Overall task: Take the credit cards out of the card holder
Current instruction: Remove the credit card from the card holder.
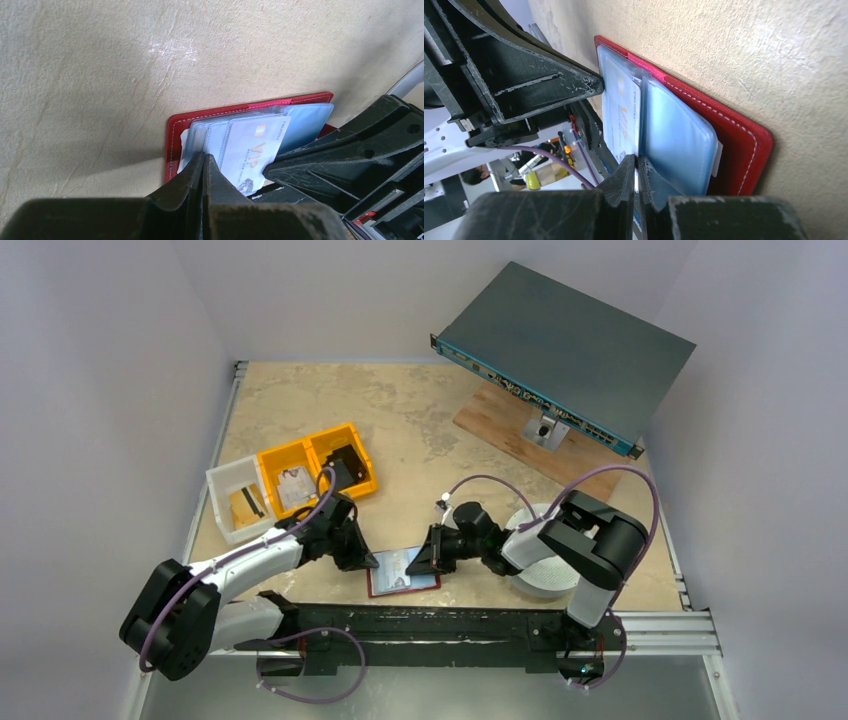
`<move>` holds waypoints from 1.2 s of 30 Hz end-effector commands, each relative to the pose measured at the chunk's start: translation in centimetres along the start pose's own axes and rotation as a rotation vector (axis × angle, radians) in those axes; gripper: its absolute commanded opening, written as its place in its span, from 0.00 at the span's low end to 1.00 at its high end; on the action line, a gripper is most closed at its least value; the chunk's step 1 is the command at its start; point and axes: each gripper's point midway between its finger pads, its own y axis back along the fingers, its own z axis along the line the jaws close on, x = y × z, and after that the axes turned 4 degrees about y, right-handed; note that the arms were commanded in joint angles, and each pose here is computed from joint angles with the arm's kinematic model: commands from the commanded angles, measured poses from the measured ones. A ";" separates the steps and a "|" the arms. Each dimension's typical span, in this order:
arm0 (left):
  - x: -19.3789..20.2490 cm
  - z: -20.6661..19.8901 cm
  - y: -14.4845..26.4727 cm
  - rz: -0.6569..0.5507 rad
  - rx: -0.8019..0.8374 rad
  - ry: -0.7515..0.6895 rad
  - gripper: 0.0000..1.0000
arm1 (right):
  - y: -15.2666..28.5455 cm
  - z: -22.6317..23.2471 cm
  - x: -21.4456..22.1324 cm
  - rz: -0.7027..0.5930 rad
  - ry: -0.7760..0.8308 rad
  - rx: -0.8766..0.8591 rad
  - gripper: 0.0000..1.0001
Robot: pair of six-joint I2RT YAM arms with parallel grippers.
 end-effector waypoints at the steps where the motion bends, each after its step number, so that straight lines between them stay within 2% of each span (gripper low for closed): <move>1: 0.7 6.6 -0.8 -0.014 -0.255 -0.002 0.00 | 0.7 -0.7 -0.8 -0.043 0.036 0.055 0.02; 10: 0.7 6.5 -0.7 -0.011 -0.254 -0.005 0.00 | 1.0 -1.6 -0.7 -0.043 0.042 0.085 0.05; 15: 0.7 6.4 -0.6 -0.012 -0.248 -0.007 0.00 | 0.8 -1.2 -0.6 -0.034 0.043 0.051 0.17; 36: 0.1 3.4 0.4 -0.007 -0.152 -0.079 0.00 | -0.5 0.3 -1.8 -0.034 0.053 0.002 0.17</move>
